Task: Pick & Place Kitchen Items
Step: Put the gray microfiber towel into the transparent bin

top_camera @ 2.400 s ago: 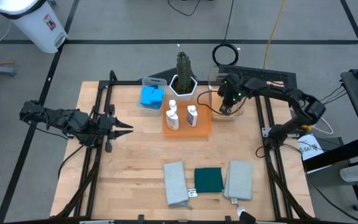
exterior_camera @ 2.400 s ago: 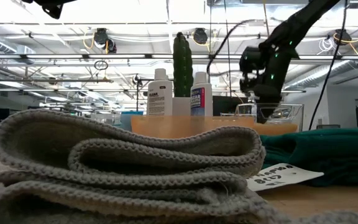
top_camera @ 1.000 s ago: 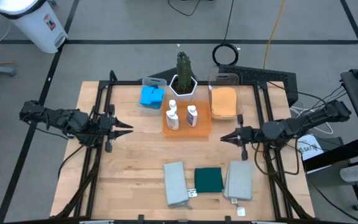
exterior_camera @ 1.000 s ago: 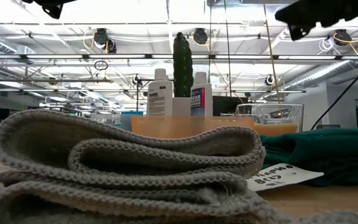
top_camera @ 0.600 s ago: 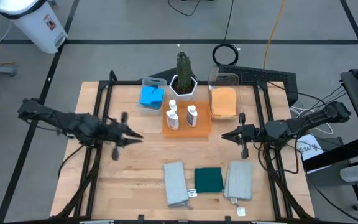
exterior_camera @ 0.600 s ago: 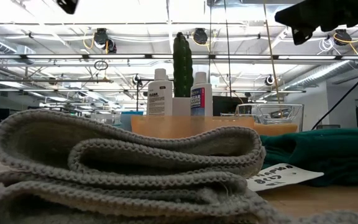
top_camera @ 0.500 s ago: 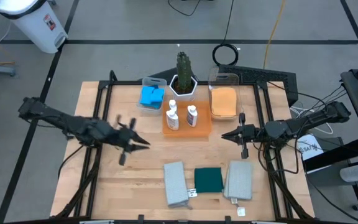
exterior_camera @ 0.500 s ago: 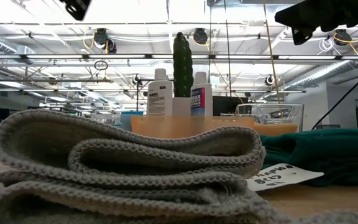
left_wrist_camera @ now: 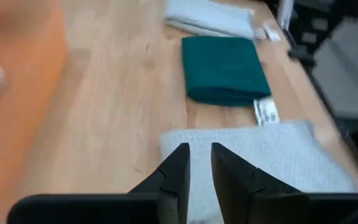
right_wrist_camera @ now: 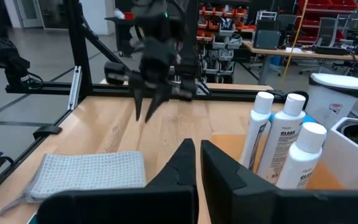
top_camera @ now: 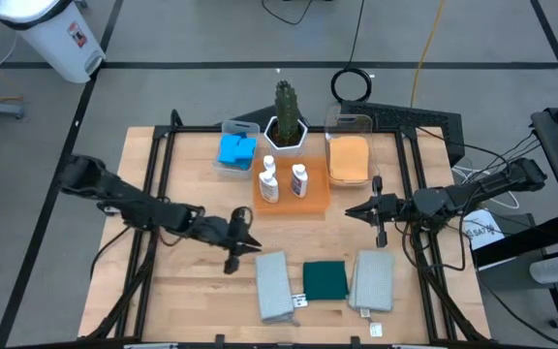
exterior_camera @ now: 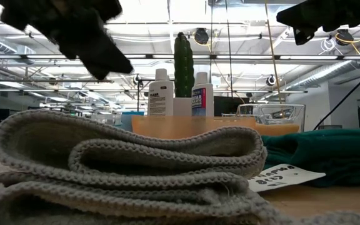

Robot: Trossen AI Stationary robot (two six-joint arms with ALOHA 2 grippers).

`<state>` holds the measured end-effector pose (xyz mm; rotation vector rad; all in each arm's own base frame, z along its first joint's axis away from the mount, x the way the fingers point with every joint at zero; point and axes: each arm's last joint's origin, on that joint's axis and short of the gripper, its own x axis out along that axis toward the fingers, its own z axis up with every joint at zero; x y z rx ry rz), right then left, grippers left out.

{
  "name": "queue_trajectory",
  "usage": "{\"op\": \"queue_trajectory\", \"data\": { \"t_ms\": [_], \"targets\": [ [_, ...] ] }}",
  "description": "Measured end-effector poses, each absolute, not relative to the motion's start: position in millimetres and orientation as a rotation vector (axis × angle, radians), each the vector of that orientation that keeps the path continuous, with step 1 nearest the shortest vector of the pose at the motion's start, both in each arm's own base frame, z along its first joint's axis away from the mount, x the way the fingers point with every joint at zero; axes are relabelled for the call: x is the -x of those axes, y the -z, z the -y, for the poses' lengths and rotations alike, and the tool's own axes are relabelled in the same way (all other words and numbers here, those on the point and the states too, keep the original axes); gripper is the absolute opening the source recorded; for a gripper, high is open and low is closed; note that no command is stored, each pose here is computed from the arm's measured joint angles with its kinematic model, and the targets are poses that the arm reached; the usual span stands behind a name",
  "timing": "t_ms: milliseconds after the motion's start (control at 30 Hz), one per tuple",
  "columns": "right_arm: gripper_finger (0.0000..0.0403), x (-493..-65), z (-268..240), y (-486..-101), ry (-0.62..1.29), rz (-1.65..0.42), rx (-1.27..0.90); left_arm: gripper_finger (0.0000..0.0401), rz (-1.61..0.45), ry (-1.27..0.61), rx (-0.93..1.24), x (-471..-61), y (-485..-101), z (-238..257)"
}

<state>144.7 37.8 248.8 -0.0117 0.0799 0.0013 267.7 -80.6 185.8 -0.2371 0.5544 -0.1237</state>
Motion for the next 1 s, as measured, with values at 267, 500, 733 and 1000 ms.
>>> {"op": "queue_trajectory", "data": {
  "t_ms": [267, 500, 733, 1000],
  "targets": [
    [0.0000, -145, -38, -249, -0.002, -0.080, 0.011, 0.0183, -0.733, 0.210, 0.491, -284, -145, 77],
    [0.0000, -145, -38, -249, -0.002, -0.080, 0.011, 0.0295, -0.825, 0.308, 0.591, -291, -121, 71],
    [0.0000, -145, -38, -249, -0.002, -0.081, 0.012, 0.0322, -0.809, 0.356, 0.602, -299, -105, 72],
    [0.0000, -145, -38, -249, -0.002, -0.081, 0.012, 0.0302, -0.797, 0.357, 0.559, -300, -106, 60]
  ]
}}
